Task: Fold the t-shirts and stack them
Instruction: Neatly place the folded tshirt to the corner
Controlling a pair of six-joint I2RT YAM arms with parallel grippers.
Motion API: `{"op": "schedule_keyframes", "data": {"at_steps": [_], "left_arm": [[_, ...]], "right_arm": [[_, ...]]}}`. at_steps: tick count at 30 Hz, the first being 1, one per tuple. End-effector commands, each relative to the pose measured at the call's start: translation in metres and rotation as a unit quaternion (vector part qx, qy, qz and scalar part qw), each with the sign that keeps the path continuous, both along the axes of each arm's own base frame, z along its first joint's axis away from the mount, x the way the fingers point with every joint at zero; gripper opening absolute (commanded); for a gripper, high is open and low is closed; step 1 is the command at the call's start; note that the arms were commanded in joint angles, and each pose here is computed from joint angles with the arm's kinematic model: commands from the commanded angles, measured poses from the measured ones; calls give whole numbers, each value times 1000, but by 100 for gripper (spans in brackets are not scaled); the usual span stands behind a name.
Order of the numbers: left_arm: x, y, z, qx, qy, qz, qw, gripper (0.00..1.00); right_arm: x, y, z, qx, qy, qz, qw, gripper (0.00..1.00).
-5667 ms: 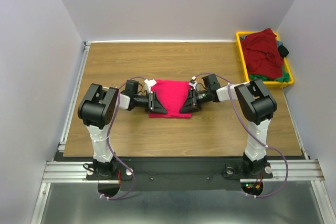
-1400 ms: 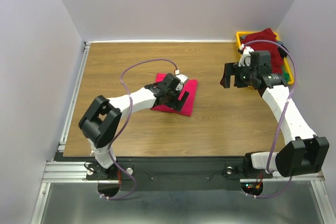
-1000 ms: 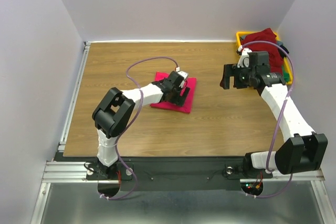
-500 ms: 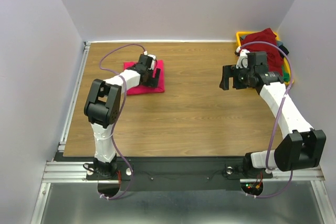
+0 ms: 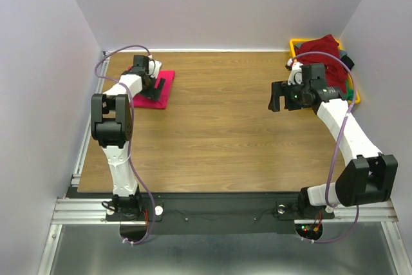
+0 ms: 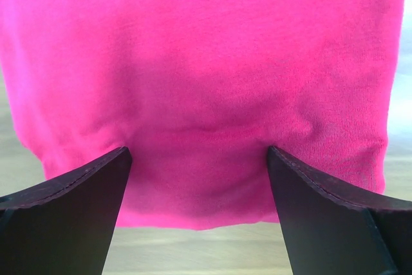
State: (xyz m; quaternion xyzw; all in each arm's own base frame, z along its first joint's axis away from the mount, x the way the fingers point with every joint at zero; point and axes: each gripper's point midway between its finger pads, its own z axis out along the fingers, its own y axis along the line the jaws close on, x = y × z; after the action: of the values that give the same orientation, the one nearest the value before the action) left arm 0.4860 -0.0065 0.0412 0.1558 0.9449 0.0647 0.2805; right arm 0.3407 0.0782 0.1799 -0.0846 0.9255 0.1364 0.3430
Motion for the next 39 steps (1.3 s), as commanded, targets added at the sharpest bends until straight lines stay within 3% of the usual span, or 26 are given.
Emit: {"op": "schedule_keyframes", "data": {"at_steps": [1,11,20,25,27,29,39], "left_arm": [[-1,36,-14,50,60,-36,996,98],[60,82,-10,45,34,20,998,98],[99,72,-13,-23,-2,52,998,96],[116,79,-14,-27,-20,75,997,95],[120,83,-13,-25,-29,80,996,95],[123,87,-12,-17,-35,77,996,88],[134,105,4,31,-62,61,996,97]], "right_arm": [[8,2,15,2,-19,10,1000,100],[9,1,6,-1,-6,11,1000,100],[10,1,-1,-1,4,11,1000,100],[11,1,-1,-1,5,9,1000,100],[11,1,-2,-1,6,9,1000,100],[11,1,-2,-1,6,9,1000,100],[10,2,-2,2,6,11,1000,100]]}}
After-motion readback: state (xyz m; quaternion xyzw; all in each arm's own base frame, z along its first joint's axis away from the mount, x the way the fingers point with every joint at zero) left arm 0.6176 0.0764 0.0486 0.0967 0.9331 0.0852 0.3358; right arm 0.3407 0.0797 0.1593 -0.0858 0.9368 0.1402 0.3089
